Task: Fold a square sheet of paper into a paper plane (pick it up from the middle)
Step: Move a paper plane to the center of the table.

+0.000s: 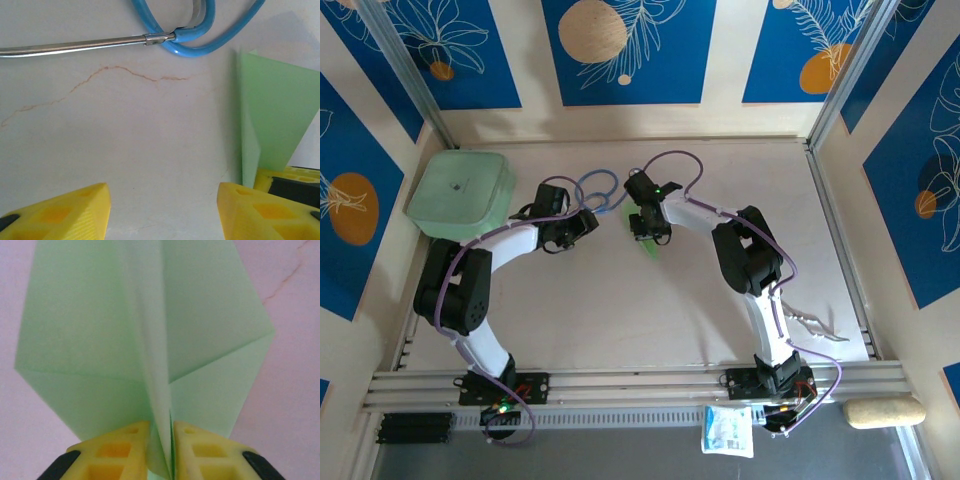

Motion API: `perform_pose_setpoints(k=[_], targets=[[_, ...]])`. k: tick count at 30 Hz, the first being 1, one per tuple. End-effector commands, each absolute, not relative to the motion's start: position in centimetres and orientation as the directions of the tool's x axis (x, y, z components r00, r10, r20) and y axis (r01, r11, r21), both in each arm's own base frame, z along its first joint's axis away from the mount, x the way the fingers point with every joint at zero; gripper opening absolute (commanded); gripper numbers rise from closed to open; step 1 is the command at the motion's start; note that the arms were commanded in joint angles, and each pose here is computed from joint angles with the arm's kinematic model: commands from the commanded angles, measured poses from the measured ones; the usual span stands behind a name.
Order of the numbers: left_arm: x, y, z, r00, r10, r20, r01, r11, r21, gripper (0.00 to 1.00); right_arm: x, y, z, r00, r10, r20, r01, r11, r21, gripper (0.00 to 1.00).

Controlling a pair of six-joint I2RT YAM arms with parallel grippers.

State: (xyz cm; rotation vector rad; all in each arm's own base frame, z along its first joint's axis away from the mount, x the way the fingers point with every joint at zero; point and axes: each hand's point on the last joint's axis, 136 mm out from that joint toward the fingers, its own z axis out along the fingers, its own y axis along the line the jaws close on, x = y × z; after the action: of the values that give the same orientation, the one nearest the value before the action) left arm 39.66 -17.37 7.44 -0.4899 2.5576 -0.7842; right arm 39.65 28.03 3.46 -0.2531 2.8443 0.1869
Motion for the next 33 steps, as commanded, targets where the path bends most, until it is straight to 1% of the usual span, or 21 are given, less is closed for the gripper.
perform_pose_setpoints(k=[1,9,15,22,27,33], targets=[[39.5,-17.0,8.0,-0.848,-0.439,-0.296,-0.195,0.779,-0.596,0.59,40.0,27.4,3.6,-0.951,-0.121,-0.283,-0.145,0.987,0.066,0.18],[39.6,-17.0,7.9,-0.853,-0.433,-0.293,-0.191,0.78,-0.596,0.6,40.1,25.6,3.1,-0.967,-0.041,-0.251,-0.057,0.997,0.056,0.18],[39.7,-17.2,7.9,-0.855,-0.431,-0.288,-0.19,0.777,-0.6,0.6,39.9,25.9,2.4,-0.974,-0.046,-0.22,-0.064,0.995,0.076,0.22],[39.7,-17.4,7.8,-0.861,-0.425,-0.28,-0.187,0.775,-0.604,0.61,39.6,25.1,1.5,-0.98,-0.036,-0.196,-0.045,0.998,0.039,0.23],[39.8,-17.5,7.8,-0.862,-0.423,-0.278,-0.185,0.775,-0.605,0.62,39.3,24.6,0.9,-0.984,-0.022,-0.177,-0.026,0.999,0.021,0.29],[39.7,-17.6,7.7,-0.865,-0.419,-0.274,-0.184,0.776,-0.604,0.62,39.2,23.7,0.5,-0.986,0.051,-0.161,0.045,0.998,0.037,0.35]])
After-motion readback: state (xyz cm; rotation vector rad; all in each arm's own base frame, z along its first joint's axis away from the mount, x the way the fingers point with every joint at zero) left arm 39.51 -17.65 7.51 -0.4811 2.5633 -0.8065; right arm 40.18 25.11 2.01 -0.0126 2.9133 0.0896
